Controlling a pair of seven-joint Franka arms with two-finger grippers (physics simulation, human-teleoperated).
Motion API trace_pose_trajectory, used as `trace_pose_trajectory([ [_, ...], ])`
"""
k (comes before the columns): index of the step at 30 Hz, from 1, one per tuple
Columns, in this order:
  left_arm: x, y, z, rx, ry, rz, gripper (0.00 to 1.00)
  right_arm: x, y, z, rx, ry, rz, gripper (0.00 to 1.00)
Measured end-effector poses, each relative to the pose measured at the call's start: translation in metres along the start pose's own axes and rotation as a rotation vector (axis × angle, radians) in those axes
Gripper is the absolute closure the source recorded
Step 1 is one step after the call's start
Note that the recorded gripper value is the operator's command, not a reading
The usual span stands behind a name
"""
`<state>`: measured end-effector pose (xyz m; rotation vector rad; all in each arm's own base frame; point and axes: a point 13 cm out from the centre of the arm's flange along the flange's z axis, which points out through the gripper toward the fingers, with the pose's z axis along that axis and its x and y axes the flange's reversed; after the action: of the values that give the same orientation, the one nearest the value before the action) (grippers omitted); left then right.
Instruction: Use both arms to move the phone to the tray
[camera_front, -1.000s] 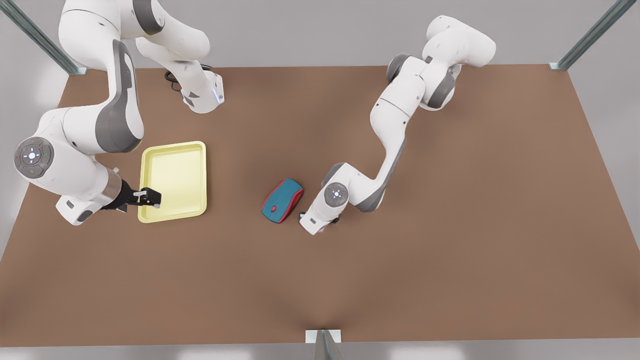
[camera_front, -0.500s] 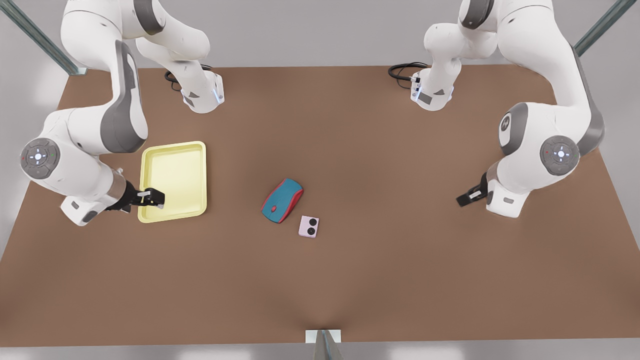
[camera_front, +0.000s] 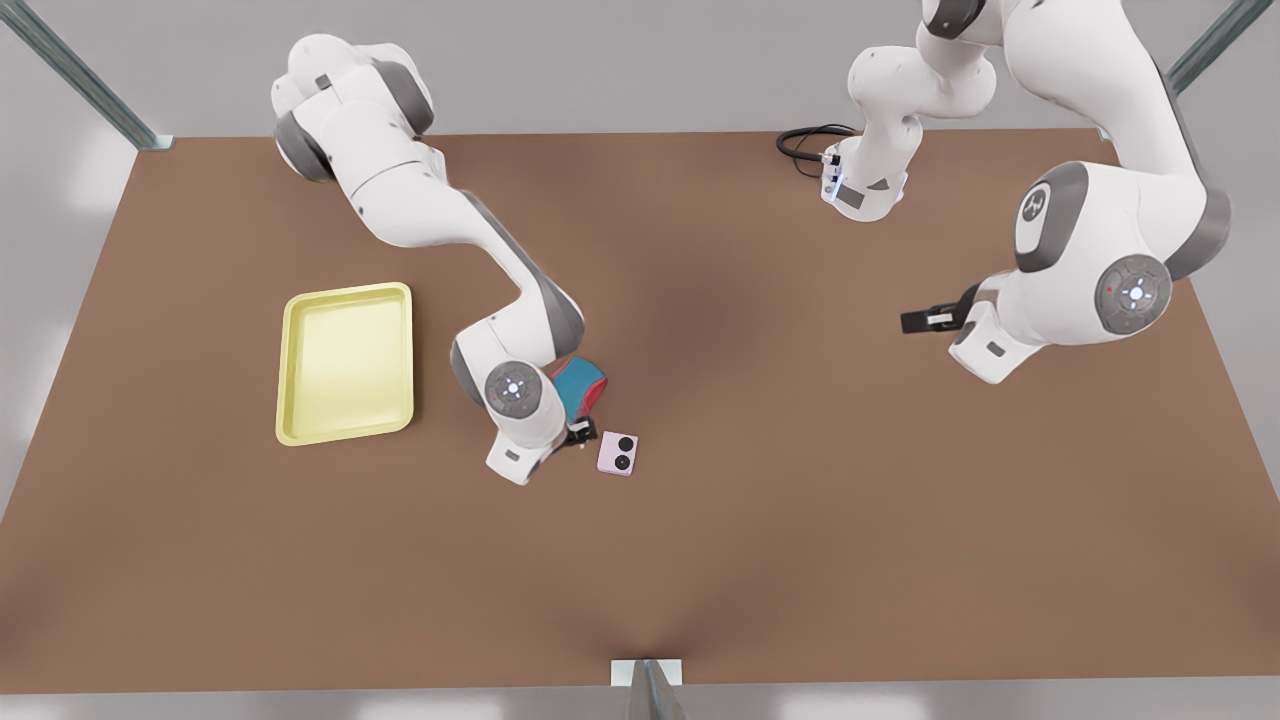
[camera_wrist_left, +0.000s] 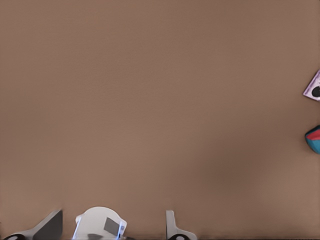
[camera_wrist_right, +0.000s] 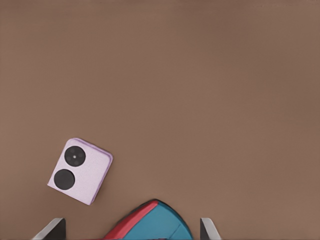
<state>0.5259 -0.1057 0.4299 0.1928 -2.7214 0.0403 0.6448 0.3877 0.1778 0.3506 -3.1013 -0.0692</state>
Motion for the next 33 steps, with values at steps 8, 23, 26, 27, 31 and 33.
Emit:
trace_pose_trajectory([
  [8,0.001,-0.003,0.012,0.007,0.049,0.081,0.0,-0.059,0.104,0.077,-0.065,-0.156,0.2,0.0],
  [23,-0.005,-0.004,0.02,0.011,0.067,0.158,0.0,0.01,0.086,0.135,0.032,0.132,0.541,0.0],
  [26,-0.006,-0.004,0.022,0.011,0.07,0.167,0.0,0.012,0.084,0.138,0.044,0.138,0.546,0.0],
  [27,-0.007,-0.004,0.023,0.011,0.072,0.17,0.0,0.013,0.084,0.139,0.047,0.14,0.546,0.0],
  [31,-0.009,-0.005,0.025,0.01,0.076,0.179,0.0,0.017,0.093,0.14,0.033,0.151,0.526,0.0],
  [33,-0.01,-0.004,0.026,0.009,0.078,0.182,0.0,0.018,0.096,0.14,0.027,0.151,0.514,0.0],
])
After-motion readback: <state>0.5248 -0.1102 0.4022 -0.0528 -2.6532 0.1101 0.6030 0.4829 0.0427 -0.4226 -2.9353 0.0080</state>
